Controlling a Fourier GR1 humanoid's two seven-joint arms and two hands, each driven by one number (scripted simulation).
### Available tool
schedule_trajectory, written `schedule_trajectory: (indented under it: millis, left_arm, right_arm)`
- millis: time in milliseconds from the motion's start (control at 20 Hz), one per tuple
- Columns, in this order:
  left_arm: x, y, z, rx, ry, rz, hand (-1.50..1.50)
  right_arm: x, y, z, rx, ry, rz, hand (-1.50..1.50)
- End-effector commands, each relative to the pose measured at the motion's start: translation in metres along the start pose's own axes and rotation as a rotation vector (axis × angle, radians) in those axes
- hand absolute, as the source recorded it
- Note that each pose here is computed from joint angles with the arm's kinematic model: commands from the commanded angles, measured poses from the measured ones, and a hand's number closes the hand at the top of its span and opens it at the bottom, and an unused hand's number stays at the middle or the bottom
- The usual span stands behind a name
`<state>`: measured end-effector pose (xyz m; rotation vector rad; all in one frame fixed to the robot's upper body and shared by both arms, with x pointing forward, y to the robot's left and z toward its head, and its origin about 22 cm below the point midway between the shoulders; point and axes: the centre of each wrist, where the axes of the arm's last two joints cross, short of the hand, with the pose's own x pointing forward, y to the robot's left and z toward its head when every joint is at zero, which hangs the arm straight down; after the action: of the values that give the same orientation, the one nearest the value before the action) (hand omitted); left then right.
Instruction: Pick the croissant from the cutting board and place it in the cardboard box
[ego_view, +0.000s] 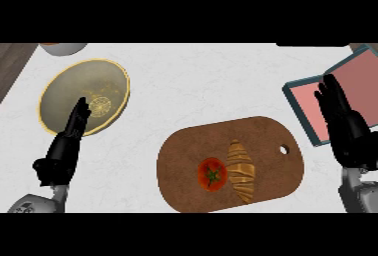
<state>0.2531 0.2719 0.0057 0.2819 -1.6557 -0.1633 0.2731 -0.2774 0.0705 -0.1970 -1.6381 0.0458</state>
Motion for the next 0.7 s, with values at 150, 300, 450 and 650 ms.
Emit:
schedule_trajectory:
  millis: [150, 300, 450, 650]
  left_arm:
    - [0.026, 0.019, -0.025, -0.138, -0.125, -0.111, 0.00]
    - [0.039, 0.009, -0.027, -0.252, -0.158, -0.106, 0.00]
    - [0.049, 0.021, -0.037, -0.293, -0.156, -0.107, 0.00]
    - [0.039, 0.027, -0.032, -0.314, -0.155, -0.103, 0.00]
  right_arm:
    - [0.090, -0.011, -0.003, 0.094, -0.323, 0.046, -1.50]
    - [0.110, -0.044, -0.005, 0.179, -0.311, 0.516, -1.50]
    - [0.086, -0.056, 0.022, 0.190, -0.333, 0.384, -1.50]
    - [0.082, -0.059, 0.028, 0.317, -0.463, 0.540, -1.50]
